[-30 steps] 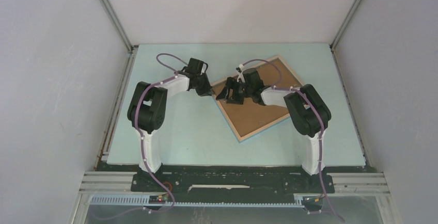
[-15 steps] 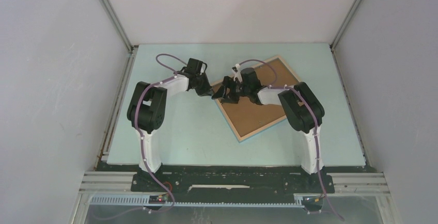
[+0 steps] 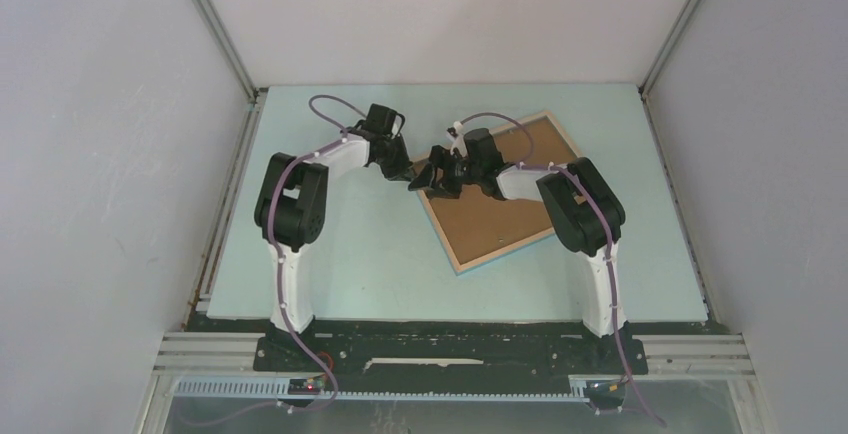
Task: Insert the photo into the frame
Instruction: Install the photo frame at the center of the board.
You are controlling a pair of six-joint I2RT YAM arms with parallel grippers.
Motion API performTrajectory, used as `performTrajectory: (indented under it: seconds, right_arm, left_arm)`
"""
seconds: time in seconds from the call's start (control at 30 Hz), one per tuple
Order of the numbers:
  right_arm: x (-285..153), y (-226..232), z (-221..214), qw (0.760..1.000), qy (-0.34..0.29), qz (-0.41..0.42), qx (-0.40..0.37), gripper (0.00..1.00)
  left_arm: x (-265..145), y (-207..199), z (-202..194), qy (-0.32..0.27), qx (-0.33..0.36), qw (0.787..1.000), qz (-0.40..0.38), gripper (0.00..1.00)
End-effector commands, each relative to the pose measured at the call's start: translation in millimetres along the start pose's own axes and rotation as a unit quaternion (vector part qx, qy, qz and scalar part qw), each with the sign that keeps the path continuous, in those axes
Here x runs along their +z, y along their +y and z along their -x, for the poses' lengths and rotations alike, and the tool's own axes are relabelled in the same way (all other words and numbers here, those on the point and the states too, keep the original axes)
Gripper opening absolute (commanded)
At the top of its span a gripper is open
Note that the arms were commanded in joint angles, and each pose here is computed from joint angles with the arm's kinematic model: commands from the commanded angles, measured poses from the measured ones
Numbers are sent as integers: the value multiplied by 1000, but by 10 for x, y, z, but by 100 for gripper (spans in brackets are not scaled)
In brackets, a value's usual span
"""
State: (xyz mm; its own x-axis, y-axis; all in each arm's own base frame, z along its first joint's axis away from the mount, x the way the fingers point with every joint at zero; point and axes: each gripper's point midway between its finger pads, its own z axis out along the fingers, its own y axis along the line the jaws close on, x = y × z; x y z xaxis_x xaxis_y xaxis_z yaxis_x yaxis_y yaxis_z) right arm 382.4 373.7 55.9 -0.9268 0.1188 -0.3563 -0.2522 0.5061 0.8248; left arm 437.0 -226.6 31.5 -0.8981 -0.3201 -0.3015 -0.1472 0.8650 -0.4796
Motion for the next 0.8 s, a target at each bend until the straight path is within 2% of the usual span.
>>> performTrajectory:
  seconds: [0.0,0.37,0.5,0.6,0.7,0.77]
  right_arm:
    - [3,-65,-350,997,65,-10,28,79]
    - [-135,80,-97,999,35,16,-34,81]
    - [-285,242,51,997,24,62,-46,81]
    - [-595,503,256,991,-35,86,-92,82]
    - [-870,542,390,985,-81,58,-143,84]
    - [-979,435,415,982,-100,25,-159,85]
  left_arm:
    - [44,-62,342,-41,59,997,3,0]
    - [42,-69,396,-46,64,997,-1,0]
    - [-47,-143,407,-57,77,995,-16,1]
    - [-226,-152,430,-71,96,993,-7,14]
    - [-488,-163,375,-88,98,991,-4,41]
    - [-652,-153,301,-100,92,991,-2,55]
